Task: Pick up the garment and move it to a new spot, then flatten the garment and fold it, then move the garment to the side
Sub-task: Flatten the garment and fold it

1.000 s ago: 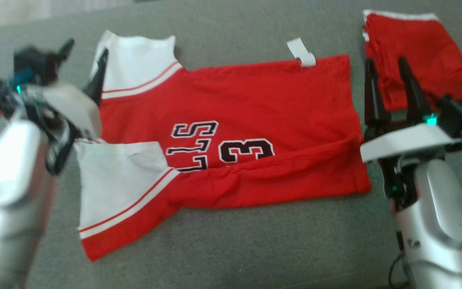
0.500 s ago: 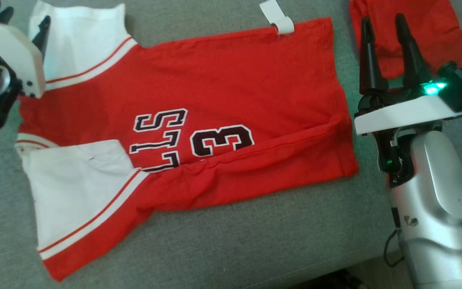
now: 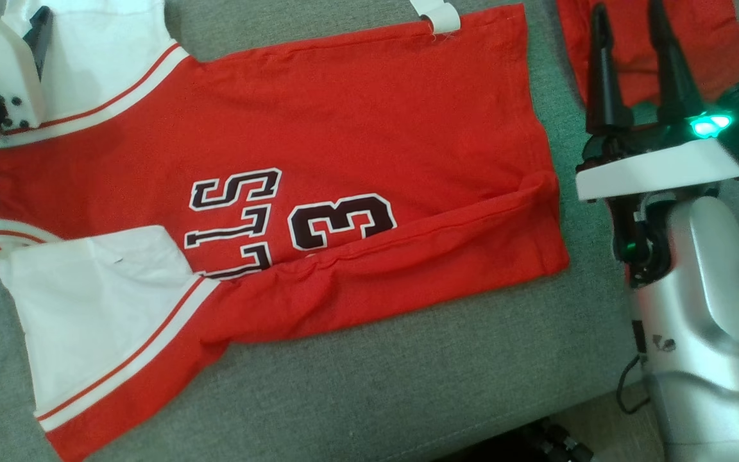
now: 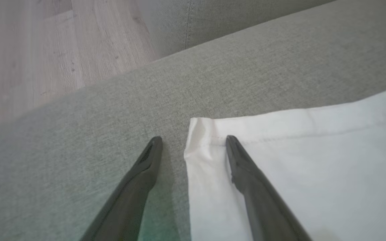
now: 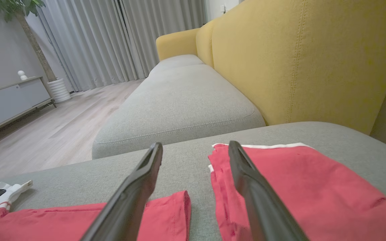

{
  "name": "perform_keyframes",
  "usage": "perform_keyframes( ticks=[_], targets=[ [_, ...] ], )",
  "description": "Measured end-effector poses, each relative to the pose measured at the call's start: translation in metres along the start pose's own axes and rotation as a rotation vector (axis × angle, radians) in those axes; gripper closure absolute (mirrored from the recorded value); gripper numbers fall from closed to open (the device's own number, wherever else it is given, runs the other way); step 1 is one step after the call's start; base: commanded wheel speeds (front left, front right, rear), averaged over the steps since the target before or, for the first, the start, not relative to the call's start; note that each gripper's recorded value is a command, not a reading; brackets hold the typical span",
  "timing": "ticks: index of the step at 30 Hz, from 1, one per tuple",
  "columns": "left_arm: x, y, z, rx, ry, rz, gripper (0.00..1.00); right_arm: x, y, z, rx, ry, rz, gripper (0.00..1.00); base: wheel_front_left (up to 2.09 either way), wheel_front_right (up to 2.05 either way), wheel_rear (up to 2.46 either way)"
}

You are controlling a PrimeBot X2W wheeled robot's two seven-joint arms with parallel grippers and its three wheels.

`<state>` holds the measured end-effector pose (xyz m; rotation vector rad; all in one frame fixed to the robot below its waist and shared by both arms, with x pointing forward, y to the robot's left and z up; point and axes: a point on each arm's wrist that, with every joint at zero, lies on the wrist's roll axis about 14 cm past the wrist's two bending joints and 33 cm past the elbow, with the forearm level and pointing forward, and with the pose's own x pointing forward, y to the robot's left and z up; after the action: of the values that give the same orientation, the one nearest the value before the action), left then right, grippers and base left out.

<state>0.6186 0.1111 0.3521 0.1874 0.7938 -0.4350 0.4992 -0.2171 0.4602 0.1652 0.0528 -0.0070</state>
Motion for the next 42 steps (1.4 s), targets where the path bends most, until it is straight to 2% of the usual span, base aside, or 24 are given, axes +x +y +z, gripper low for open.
perform_keyframes(
  ticks=[4,5,6,10,15,20,23,34,42],
  targets=[
    [0.0,-0.002,-0.005,-0.075,0.064,-0.024,0.0,0.0,-0.007,0.006,-0.017,-0.018,-0.018,0.0,0.0,0.0,0.0],
    [0.0,-0.002,-0.005,-0.084,0.077,-0.028,0.39,0.001,-0.008,0.008,-0.02,-0.023,-0.022,0.0,0.0,0.0,0.0],
    [-0.001,-0.003,-0.005,-0.095,0.089,-0.035,1.0,0.001,-0.01,0.009,-0.024,-0.028,-0.026,0.0,0.0,0.0,0.0],
    [-0.006,-0.01,0.002,-0.103,0.04,-0.056,1.0,0.005,-0.01,0.014,-0.043,-0.033,-0.029,0.0,0.0,0.0,0.0],
    [-0.021,-0.014,0.024,-0.086,-0.13,-0.058,1.0,0.009,0.003,0.014,-0.068,-0.003,0.004,0.0,0.0,0.0,0.0],
    [-0.05,-0.025,0.058,-0.051,-0.311,-0.08,1.0,0.015,0.021,-0.005,-0.072,0.098,0.047,0.0,0.0,0.0,0.0],
    [-0.07,-0.024,0.063,-0.031,-0.373,-0.076,1.0,0.021,0.026,-0.021,-0.083,0.182,0.071,0.0,0.0,0.0,0.0],
    [-0.118,-0.032,0.041,0.004,-0.434,-0.092,1.0,0.037,0.015,-0.077,-0.096,0.473,0.055,0.0,0.0,0.0,0.0],
    [-0.127,-0.041,0.033,0.011,-0.429,-0.106,1.0,0.041,0.014,-0.101,-0.12,0.587,0.053,0.0,0.0,0.0,0.0]
  ],
)
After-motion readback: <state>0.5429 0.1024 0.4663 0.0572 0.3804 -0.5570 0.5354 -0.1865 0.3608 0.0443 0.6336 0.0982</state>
